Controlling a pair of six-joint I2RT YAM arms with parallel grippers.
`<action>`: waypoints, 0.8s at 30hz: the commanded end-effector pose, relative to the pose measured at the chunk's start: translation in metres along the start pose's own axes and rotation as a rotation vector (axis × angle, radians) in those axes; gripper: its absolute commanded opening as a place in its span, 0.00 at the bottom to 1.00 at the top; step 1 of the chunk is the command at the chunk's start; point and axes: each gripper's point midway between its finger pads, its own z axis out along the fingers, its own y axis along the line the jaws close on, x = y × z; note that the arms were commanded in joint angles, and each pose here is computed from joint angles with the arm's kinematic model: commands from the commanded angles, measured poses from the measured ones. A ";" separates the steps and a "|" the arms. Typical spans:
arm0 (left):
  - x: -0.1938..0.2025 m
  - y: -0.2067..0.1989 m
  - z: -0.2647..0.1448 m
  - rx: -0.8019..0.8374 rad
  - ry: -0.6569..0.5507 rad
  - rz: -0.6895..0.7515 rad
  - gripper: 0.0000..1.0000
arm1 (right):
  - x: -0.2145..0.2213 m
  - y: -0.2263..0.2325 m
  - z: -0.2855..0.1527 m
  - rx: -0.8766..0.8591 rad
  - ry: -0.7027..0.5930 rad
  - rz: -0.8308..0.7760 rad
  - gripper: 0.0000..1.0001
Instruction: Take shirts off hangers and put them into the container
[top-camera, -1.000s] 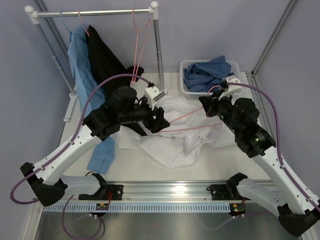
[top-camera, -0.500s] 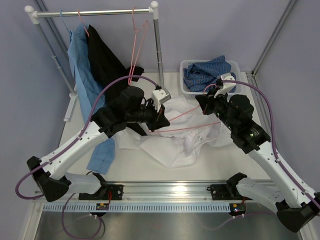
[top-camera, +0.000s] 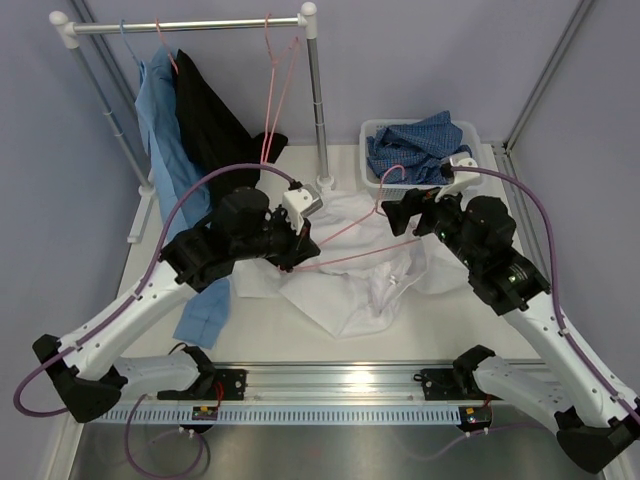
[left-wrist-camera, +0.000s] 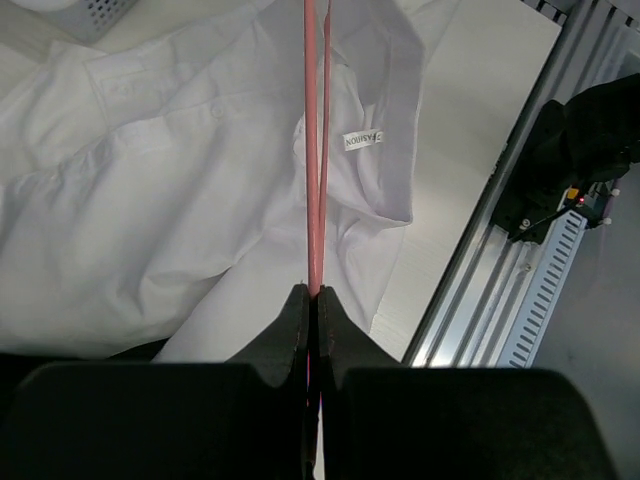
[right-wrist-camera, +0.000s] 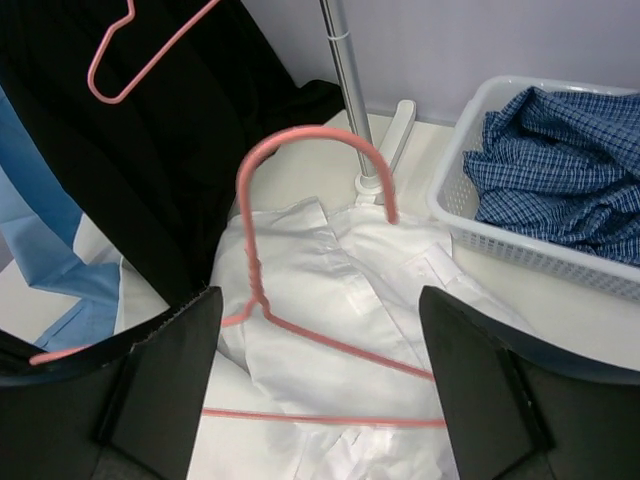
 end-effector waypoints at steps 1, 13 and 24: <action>-0.014 0.011 -0.024 -0.093 -0.089 0.044 0.00 | 0.000 -0.010 -0.019 0.055 -0.009 0.019 0.90; 0.016 0.010 -0.067 -0.161 -0.074 0.028 0.00 | 0.078 -0.046 -0.019 0.258 0.152 0.150 0.91; 0.032 0.070 -0.144 -0.648 -0.202 -0.163 0.00 | 0.090 -0.045 -0.026 0.251 0.163 0.180 0.94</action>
